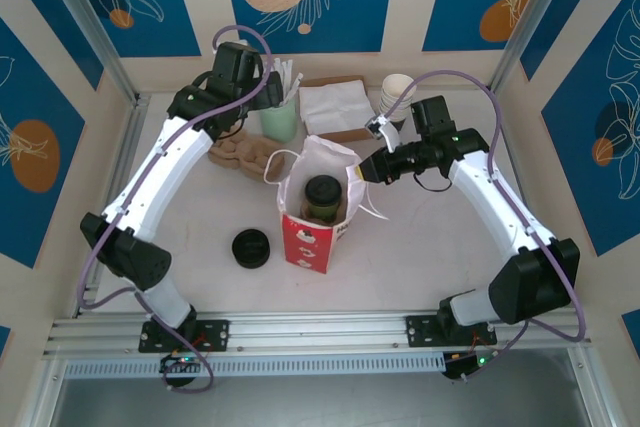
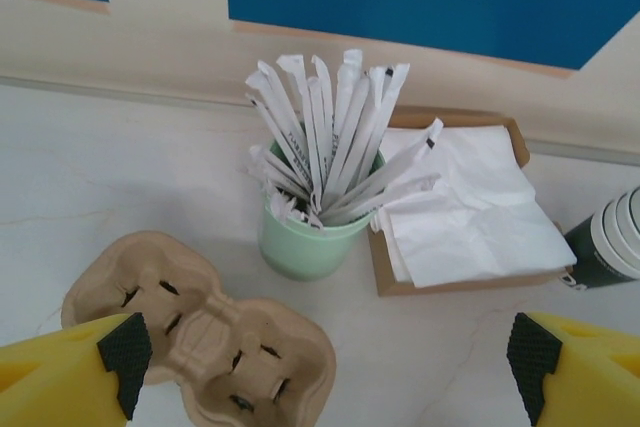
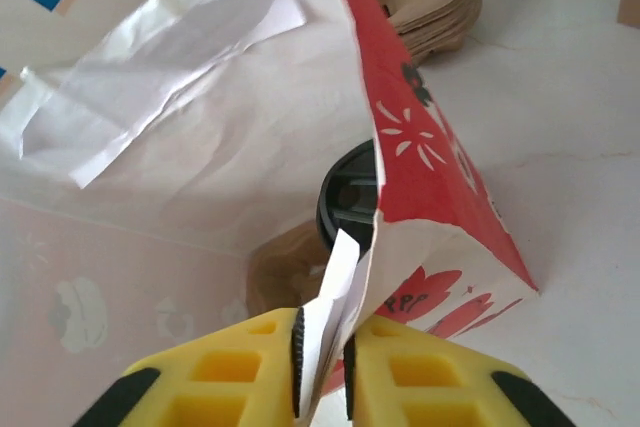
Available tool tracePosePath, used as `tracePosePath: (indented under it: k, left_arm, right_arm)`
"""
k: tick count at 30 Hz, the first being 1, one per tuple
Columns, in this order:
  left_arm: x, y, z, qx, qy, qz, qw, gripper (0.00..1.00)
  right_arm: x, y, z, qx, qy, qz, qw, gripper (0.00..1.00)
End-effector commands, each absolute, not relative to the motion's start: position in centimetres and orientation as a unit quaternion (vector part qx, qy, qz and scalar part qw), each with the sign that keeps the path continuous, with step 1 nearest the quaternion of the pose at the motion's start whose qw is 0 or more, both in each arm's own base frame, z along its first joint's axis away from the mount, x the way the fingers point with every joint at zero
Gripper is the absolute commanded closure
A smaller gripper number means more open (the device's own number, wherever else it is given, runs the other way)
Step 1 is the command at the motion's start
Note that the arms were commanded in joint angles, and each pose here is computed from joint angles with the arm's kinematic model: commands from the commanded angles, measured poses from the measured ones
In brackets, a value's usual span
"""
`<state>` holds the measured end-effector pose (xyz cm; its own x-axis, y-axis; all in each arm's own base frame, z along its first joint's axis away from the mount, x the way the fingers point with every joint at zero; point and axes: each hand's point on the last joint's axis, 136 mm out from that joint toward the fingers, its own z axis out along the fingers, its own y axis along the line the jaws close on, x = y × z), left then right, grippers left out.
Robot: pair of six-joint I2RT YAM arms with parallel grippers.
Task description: Pack the takeout coffee
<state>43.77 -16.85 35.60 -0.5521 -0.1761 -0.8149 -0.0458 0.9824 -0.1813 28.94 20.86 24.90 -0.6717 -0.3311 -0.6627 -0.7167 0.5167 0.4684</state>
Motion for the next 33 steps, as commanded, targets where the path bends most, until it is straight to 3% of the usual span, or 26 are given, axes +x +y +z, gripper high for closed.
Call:
tracePosePath:
  k: [1,6,15,25,29,33]
  left_arm:
    - [43.8,-15.4,36.7,-0.087,0.874,-0.052,0.476,0.07]
    - [43.5,-14.4,38.2,-0.096,0.862,-0.042,0.496,0.07]
    - [44.5,-14.6,39.2,-0.040,0.846,-0.013,0.531,0.05]
    - [42.6,-14.7,40.1,-0.009,0.831,-0.041,0.555,0.02]
    - [42.6,-14.6,39.1,-0.002,0.841,-0.034,0.539,0.01]
    - [43.9,-15.3,37.1,0.003,0.863,-0.048,0.503,0.04]
  right_arm:
    - [30.1,21.1,26.9,-0.331,0.812,0.381,0.294,0.69]
    - [31.7,21.1,28.3,-0.304,0.810,0.397,0.307,0.62]
    - [34.0,20.1,32.1,-0.208,0.831,0.404,0.320,0.59]
    - [30.2,20.8,38.1,-0.148,0.806,0.490,0.299,0.43]
    - [29.6,19.6,38.0,-0.106,0.821,0.483,0.287,0.36]
    - [29.4,18.4,37.2,-0.046,0.828,0.497,0.255,0.35]
